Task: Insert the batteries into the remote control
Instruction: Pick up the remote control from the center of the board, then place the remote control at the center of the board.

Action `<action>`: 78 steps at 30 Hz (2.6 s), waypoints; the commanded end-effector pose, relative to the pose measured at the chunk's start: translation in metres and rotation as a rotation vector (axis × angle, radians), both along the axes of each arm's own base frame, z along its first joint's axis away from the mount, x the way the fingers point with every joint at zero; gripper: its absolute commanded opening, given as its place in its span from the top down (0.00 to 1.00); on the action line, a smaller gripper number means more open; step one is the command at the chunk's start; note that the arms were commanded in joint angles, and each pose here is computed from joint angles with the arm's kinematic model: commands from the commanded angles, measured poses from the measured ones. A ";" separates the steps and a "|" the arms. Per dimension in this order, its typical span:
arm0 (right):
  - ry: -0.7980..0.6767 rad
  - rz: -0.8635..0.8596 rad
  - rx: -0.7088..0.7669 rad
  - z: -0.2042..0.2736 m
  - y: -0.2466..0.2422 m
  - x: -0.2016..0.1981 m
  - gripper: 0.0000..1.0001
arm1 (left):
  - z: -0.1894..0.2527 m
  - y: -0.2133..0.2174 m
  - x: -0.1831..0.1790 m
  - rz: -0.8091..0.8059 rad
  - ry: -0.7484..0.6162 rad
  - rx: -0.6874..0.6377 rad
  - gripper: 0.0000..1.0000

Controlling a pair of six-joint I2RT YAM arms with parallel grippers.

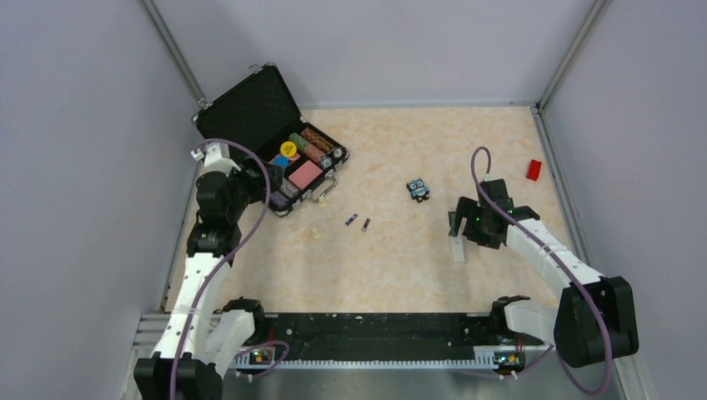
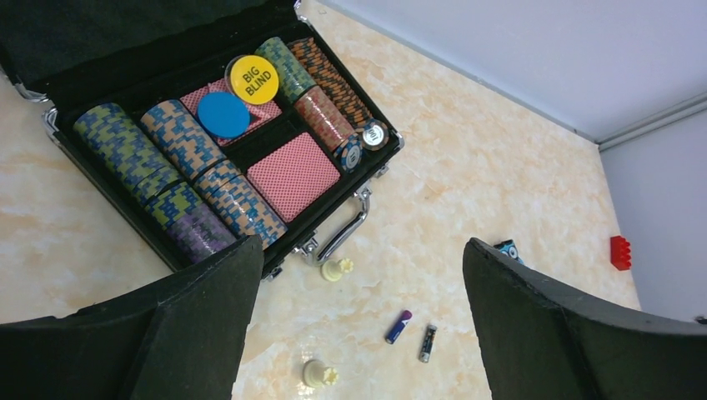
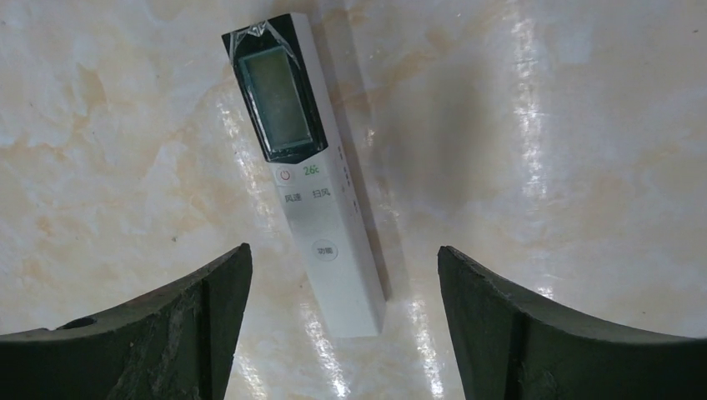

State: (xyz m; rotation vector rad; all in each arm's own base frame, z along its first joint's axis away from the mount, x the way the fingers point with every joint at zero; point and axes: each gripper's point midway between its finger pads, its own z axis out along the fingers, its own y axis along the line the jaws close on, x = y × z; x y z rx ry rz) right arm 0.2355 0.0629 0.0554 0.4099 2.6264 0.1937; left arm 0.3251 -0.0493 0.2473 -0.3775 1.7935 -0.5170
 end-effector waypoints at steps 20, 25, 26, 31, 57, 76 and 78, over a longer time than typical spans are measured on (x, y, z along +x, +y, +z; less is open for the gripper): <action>0.122 0.192 -0.204 -0.031 0.023 0.009 0.73 | 0.032 -0.016 0.005 -0.096 -0.125 -0.011 0.08; 0.079 0.276 -0.085 -0.014 0.050 0.018 0.85 | 0.035 -0.029 -0.001 -0.176 -0.143 -0.016 0.08; 0.064 0.323 -0.011 -0.005 0.066 0.019 0.85 | 0.037 -0.034 -0.003 -0.210 -0.149 -0.023 0.08; -0.054 0.558 0.467 0.084 0.155 0.018 0.85 | 0.065 -0.076 -0.025 -0.488 -0.231 -0.082 0.08; -0.202 0.981 1.271 0.303 0.298 -0.046 0.85 | 0.113 -0.185 -0.053 -0.900 -0.152 -0.497 0.13; -0.233 0.772 1.032 0.250 0.304 -0.003 0.29 | 0.058 -0.174 -0.030 -0.661 0.185 -0.423 1.00; -0.311 0.766 0.956 0.252 0.302 0.001 0.20 | 0.049 -0.165 -0.027 -0.582 0.229 -0.393 1.00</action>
